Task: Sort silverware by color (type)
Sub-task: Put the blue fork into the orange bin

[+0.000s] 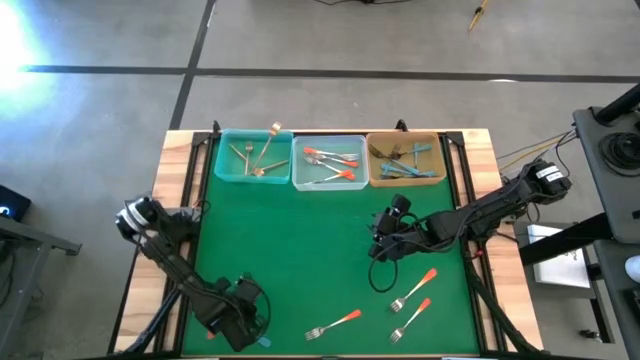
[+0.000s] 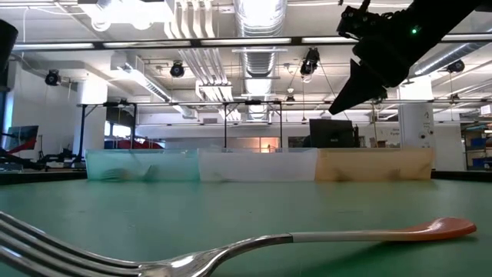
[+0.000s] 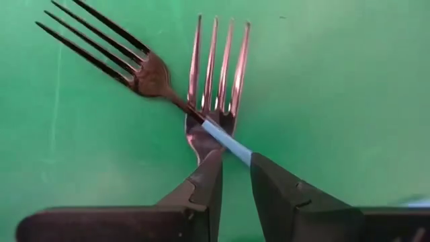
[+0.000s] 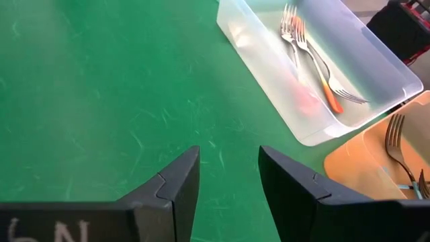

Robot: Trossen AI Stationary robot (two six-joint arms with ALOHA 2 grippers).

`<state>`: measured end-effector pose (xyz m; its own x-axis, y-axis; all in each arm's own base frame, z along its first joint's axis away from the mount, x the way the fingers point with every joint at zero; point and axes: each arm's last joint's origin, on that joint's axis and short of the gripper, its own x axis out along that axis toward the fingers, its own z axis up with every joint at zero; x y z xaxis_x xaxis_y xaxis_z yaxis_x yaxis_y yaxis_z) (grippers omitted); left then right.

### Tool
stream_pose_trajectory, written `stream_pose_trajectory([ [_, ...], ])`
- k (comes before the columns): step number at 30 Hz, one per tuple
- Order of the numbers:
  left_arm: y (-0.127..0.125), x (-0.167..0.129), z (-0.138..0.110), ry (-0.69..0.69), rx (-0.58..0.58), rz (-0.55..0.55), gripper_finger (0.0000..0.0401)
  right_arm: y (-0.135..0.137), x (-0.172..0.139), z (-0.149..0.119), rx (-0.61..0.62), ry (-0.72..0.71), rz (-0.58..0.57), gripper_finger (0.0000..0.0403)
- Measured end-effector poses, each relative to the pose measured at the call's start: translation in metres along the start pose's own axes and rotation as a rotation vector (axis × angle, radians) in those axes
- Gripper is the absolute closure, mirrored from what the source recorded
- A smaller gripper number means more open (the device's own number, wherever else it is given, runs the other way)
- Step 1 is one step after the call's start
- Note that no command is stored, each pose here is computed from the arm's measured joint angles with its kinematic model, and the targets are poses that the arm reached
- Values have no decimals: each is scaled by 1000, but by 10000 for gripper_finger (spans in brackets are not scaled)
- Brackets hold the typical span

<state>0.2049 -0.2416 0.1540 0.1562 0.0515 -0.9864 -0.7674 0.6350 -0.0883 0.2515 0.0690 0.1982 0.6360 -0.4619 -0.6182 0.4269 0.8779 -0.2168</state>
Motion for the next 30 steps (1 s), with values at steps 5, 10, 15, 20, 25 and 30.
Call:
stream_pose_trajectory([
  [5,-1,4,-1,-15,-84,60,340,0,0,0,0,0,0,259],
  [10,-2,4,-1,-18,-134,57,340,0,0,0,0,0,0,259],
  [15,-5,0,1,-32,-157,47,340,0,0,0,0,0,0,259],
  [20,-15,-16,2,-56,-175,25,340,0,0,0,0,0,0,259],
  [25,-22,-24,3,-51,-246,-4,340,0,0,0,0,0,0,259],
  [30,-25,-19,2,-54,-355,4,340,0,0,0,0,-1,0,259],
])
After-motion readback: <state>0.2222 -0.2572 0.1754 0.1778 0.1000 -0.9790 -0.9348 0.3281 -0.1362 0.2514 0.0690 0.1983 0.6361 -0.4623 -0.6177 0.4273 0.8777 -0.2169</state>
